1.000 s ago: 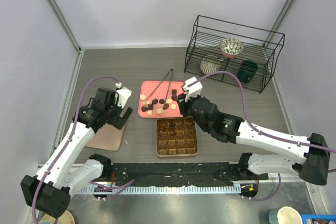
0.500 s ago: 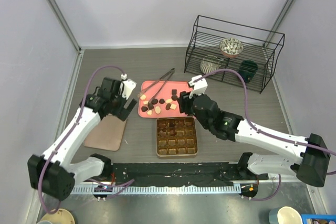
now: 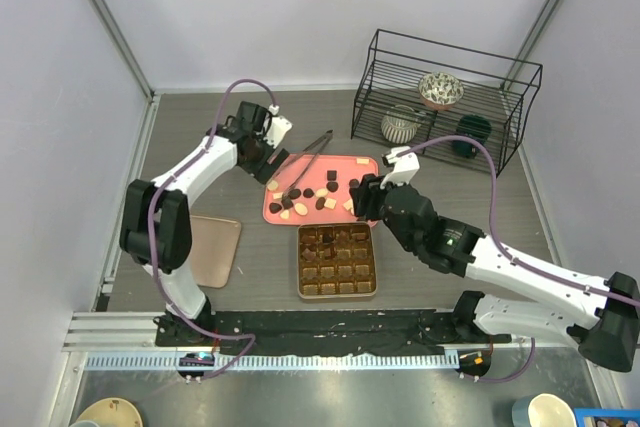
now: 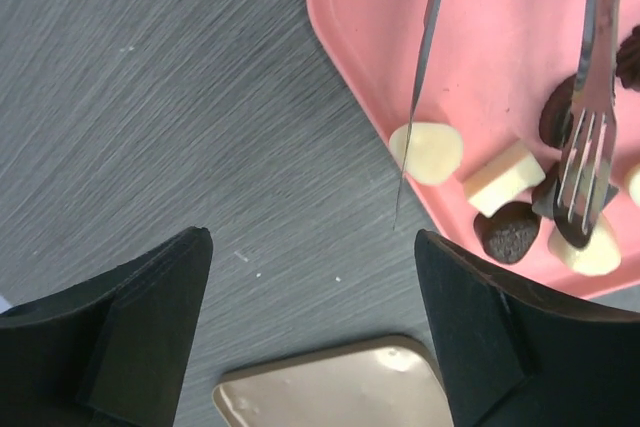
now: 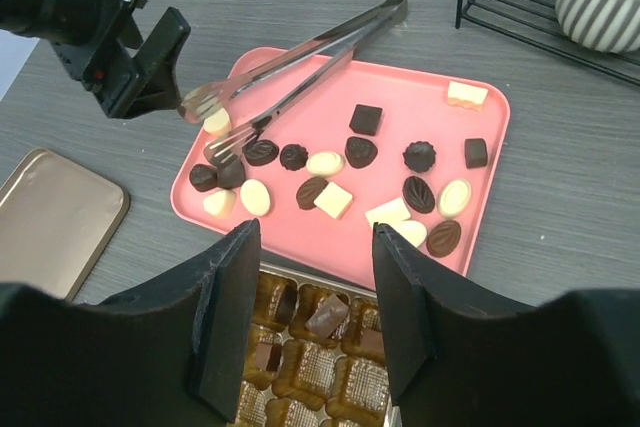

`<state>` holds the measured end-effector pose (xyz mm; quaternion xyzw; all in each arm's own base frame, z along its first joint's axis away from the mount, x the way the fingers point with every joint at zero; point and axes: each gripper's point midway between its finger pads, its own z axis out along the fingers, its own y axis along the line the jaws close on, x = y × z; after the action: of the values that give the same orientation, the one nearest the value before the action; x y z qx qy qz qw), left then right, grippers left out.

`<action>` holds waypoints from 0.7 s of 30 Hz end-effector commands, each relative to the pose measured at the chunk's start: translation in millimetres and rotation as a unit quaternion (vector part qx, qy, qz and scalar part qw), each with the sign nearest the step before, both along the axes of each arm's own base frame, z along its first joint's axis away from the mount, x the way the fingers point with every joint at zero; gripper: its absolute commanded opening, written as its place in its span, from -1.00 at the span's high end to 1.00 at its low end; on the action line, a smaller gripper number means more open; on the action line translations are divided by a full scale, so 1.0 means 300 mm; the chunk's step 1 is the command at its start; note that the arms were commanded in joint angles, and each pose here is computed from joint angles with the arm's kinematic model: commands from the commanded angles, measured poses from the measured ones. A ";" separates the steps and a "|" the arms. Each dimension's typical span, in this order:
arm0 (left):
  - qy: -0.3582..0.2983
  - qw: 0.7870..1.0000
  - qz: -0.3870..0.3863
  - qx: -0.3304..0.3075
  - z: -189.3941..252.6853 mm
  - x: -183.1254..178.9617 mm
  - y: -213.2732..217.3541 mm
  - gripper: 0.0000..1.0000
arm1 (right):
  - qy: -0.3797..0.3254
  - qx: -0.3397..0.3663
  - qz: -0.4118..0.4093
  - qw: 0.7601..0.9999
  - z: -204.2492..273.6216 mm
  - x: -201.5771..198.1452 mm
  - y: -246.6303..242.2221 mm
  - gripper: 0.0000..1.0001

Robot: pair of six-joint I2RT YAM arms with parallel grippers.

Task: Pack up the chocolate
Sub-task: Pick up the clamp from the plate.

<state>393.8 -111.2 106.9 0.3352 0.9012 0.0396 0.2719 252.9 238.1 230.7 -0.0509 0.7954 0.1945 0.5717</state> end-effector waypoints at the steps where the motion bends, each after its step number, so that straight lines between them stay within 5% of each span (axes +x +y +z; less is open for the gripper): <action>1: -0.026 0.999 -0.011 -0.031 0.034 0.091 -0.051 -0.69 | -0.002 0.029 -0.021 0.999 0.028 -0.008 -0.037 -0.07; 11: 0.012 0.998 -0.029 -0.052 -0.057 0.115 -0.104 -0.54 | 0.001 0.018 -0.022 1.000 0.006 -0.012 -0.047 -0.06; 18: 0.072 0.996 -0.035 -0.043 -0.174 0.083 -0.105 0.28 | -0.001 0.012 -0.024 1.000 0.011 -0.008 -0.055 -0.06; 21: 0.084 0.995 -0.036 -0.046 -0.189 0.071 -0.106 0.46 | -0.003 0.012 -0.024 1.000 0.014 -0.007 -0.056 -0.06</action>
<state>412.6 -139.6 45.8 0.3553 0.9099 -0.0219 0.2130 246.6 225.6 219.6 -0.0437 0.8055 0.1845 0.5614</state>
